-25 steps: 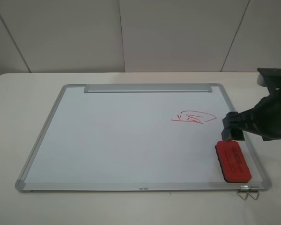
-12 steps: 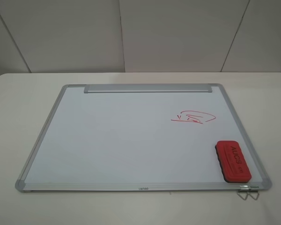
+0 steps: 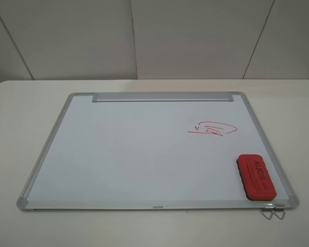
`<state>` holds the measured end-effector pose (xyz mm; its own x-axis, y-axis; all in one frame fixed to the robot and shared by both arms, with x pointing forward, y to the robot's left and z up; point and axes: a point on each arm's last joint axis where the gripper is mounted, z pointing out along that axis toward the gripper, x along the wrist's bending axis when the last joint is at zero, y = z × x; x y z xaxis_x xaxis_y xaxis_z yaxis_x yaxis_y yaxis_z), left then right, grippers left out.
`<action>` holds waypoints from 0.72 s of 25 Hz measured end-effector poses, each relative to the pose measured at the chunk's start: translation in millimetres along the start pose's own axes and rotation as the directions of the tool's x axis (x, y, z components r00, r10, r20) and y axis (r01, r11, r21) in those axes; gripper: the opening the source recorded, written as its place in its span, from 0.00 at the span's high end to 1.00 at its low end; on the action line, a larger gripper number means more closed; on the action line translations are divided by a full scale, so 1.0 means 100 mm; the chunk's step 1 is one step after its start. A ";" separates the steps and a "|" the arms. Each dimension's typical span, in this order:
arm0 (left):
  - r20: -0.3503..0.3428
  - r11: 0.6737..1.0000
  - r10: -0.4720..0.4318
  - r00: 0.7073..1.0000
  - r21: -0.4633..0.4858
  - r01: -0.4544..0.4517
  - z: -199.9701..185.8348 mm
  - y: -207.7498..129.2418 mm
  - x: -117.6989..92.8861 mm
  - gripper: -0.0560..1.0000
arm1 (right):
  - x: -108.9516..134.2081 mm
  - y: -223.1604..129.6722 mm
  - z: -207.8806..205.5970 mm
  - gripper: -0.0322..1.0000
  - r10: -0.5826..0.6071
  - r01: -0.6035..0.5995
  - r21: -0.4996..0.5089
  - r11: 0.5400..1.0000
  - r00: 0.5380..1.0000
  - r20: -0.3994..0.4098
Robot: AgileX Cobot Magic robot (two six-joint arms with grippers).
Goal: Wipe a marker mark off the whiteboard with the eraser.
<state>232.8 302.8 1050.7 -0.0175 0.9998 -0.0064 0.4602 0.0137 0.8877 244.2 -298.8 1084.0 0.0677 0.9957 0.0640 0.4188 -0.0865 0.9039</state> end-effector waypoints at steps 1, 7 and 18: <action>0.000 1.000 0.000 1.000 0.000 0.000 0.00 0.00 0.00 0.21 | 0.00 -0.02 -0.02 0.23 0.000 0.000 -0.011 1.000 1.000 -0.001; 0.000 1.000 0.000 1.000 0.000 0.000 0.00 0.00 0.00 0.21 | -0.02 -0.24 0.01 0.23 -0.007 0.006 0.009 1.000 1.000 0.007; 0.000 1.000 0.000 1.000 0.000 0.000 0.00 0.00 0.00 0.21 | -0.02 -0.29 0.00 0.23 -0.040 0.040 0.011 0.999 0.999 0.000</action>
<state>232.8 302.8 1050.7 -0.0175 0.9998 -0.0064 0.4602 0.0137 0.8877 231.8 -298.3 1057.5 0.0510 0.9983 0.0272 0.4311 -0.0465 0.9011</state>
